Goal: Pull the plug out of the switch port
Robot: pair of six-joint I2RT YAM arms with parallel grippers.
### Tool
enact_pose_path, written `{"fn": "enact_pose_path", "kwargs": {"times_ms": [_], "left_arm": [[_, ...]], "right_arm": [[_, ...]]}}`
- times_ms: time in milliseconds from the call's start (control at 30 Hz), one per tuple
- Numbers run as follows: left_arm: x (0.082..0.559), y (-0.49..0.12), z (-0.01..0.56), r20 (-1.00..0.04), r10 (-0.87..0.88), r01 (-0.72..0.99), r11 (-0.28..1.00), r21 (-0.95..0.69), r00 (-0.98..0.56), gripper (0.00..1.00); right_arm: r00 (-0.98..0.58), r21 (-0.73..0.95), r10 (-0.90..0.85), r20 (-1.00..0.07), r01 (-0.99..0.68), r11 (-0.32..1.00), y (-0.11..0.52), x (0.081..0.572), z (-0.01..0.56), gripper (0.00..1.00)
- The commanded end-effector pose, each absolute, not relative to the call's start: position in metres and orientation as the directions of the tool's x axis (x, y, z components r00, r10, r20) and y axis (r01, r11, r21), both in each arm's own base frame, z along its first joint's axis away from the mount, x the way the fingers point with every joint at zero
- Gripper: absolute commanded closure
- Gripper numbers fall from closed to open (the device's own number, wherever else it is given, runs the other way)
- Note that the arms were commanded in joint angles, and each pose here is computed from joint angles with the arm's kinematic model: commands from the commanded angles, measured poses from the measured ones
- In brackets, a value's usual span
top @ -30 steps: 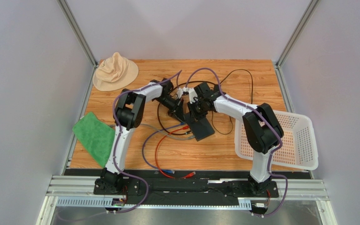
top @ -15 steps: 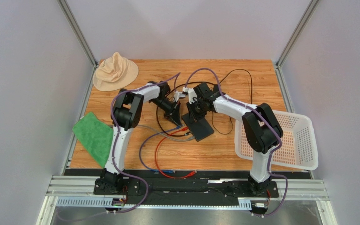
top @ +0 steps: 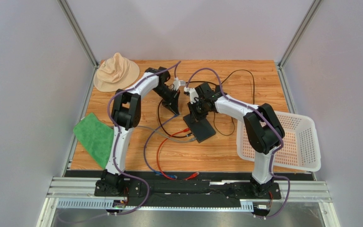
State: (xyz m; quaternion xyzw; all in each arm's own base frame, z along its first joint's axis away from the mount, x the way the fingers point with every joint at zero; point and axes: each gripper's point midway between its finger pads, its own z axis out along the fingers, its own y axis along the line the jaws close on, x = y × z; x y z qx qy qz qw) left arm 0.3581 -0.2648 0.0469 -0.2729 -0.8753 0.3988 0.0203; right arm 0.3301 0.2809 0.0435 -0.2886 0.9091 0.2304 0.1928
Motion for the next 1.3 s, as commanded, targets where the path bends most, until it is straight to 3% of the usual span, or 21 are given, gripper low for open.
{"fn": "enact_pose_path", "kwargs": {"times_ms": [0, 133, 300, 400, 467, 633, 800, 867, 1000, 1067, 1100, 1267], "left_arm": [[0.402, -0.235, 0.09, -0.362, 0.547, 0.649, 0.544, -0.531, -0.755, 1.0], [0.437, -0.215, 0.121, -0.471, 0.637, 0.788, 0.549, -0.28, -0.611, 1.0], [0.457, -0.197, 0.163, -0.535, 0.71, 0.857, 0.513, -0.055, -0.459, 1.0], [0.461, -0.184, 0.165, -0.514, 0.778, 0.891, 0.451, 0.057, -0.361, 1.0], [0.461, -0.171, 0.149, -0.447, 0.832, 0.904, 0.414, 0.103, -0.329, 1.0], [0.452, -0.147, 0.119, -0.293, 0.889, 0.914, 0.394, 0.093, -0.353, 1.0], [0.432, -0.145, 0.105, -0.262, 0.88, 0.91, 0.415, 0.016, -0.397, 1.0], [0.426, -0.135, 0.092, -0.202, 0.882, 0.9, 0.436, 0.011, -0.425, 1.0], [0.424, -0.128, 0.065, -0.164, 0.882, 0.894, 0.447, -0.008, -0.442, 0.79], [0.435, -0.134, 0.063, -0.202, 0.876, 0.892, 0.451, 0.022, -0.438, 0.73], [0.437, -0.139, 0.066, -0.221, 0.872, 0.892, 0.452, 0.025, -0.436, 0.66], [0.448, -0.197, 0.146, -0.522, 0.761, 0.895, 0.446, -0.011, -0.386, 0.57]], "right_arm": [[-0.784, 0.218, -0.525, -0.332, -0.605, 0.766, 0.246, 0.304, -0.008, 1.0], [-0.762, 0.2, -0.53, -0.373, -0.624, 0.756, 0.252, 0.315, 0.006, 1.0], [-0.696, 0.144, -0.559, -0.451, -0.674, 0.724, 0.26, 0.34, 0.037, 1.0], [-0.647, 0.109, -0.566, -0.512, -0.702, 0.704, 0.268, 0.356, 0.059, 1.0], [-0.624, 0.081, -0.563, -0.542, -0.705, 0.704, 0.269, 0.367, 0.077, 1.0], [-0.584, 0.037, -0.513, -0.63, -0.682, 0.73, 0.266, 0.404, 0.12, 1.0], [-0.547, 0.007, -0.491, -0.679, -0.673, 0.739, 0.266, 0.418, 0.144, 1.0], [-0.542, 0.032, -0.473, -0.694, -0.681, 0.732, 0.267, 0.419, 0.152, 1.0], [-0.577, 0.057, -0.426, -0.697, -0.637, 0.769, 0.251, 0.431, 0.148, 1.0], [-0.579, 0.043, -0.436, -0.689, -0.633, 0.773, 0.248, 0.432, 0.144, 1.0], [-0.581, 0.039, -0.446, -0.681, -0.637, 0.77, 0.248, 0.43, 0.142, 1.0], [-0.561, 0.001, -0.508, -0.653, -0.672, 0.741, 0.241, 0.413, 0.146, 1.0]]}}
